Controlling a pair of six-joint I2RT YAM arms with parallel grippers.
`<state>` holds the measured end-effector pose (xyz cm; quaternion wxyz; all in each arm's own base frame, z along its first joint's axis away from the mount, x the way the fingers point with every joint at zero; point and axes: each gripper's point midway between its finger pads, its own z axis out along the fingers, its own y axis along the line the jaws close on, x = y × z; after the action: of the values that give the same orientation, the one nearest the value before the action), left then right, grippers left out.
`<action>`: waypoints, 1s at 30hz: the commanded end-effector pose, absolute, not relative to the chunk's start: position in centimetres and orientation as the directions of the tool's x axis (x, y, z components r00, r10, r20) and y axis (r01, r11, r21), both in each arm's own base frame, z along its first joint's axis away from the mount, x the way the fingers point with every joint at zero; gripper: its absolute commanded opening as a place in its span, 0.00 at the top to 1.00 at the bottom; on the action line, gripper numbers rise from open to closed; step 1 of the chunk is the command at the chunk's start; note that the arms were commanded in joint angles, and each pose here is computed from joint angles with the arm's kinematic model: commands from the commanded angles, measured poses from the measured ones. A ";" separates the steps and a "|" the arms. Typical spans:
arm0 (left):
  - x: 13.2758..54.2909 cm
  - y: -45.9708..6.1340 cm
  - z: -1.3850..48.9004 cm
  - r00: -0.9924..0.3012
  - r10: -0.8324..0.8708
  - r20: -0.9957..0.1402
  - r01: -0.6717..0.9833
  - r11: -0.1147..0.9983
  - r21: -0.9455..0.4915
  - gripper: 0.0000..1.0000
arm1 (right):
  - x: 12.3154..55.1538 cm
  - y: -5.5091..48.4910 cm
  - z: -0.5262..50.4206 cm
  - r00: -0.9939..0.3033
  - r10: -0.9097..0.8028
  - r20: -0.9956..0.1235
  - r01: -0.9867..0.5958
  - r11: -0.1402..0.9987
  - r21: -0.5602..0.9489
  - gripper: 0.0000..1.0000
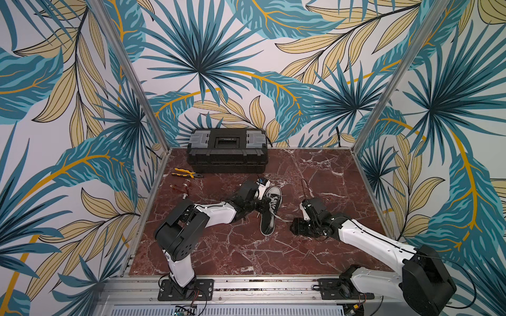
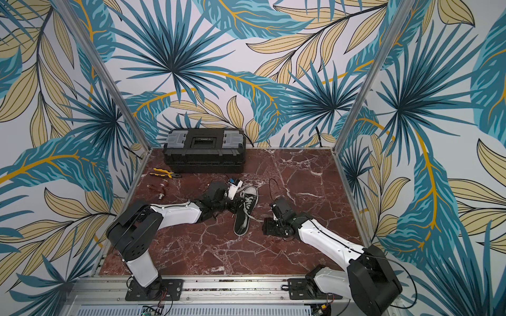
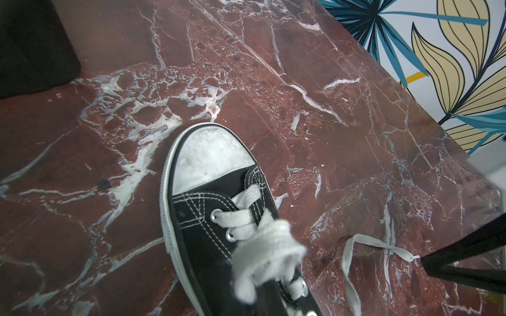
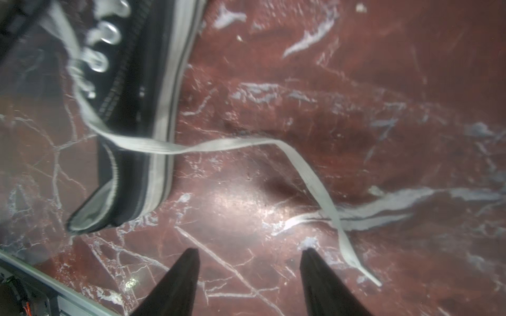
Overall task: Tie the shoes
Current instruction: Wrap the shoelace around the shoelace.
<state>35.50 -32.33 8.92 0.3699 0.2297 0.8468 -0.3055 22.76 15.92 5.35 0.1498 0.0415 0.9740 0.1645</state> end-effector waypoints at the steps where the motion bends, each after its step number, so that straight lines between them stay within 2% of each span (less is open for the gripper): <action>1: 35.6 -32.2 10.0 -0.607 0.153 -0.780 0.618 0.708 -0.342 1.00 | 22.9 15.9 4.4 -0.955 0.171 -0.243 0.088 0.943 0.320 0.36; 10: 35.6 -32.1 10.1 -0.604 0.163 -0.780 0.621 0.709 -0.333 1.00 | 25.3 14.1 3.1 -0.943 0.186 -0.277 0.131 0.970 0.204 0.37; 21: 35.4 -31.9 10.1 -0.602 0.178 -0.778 0.626 0.710 -0.322 1.00 | 31.2 14.9 2.8 -0.899 0.274 -0.342 0.197 0.950 0.243 0.35; 30: 35.4 -31.9 10.0 -0.602 0.184 -0.777 0.628 0.711 -0.318 1.00 | 32.8 15.1 1.8 -0.895 0.277 -0.351 0.215 0.955 0.205 0.36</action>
<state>35.19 -31.98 8.63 0.3624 0.2353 0.8519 -0.2960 32.70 15.66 2.78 0.1953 0.1191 0.9678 0.1047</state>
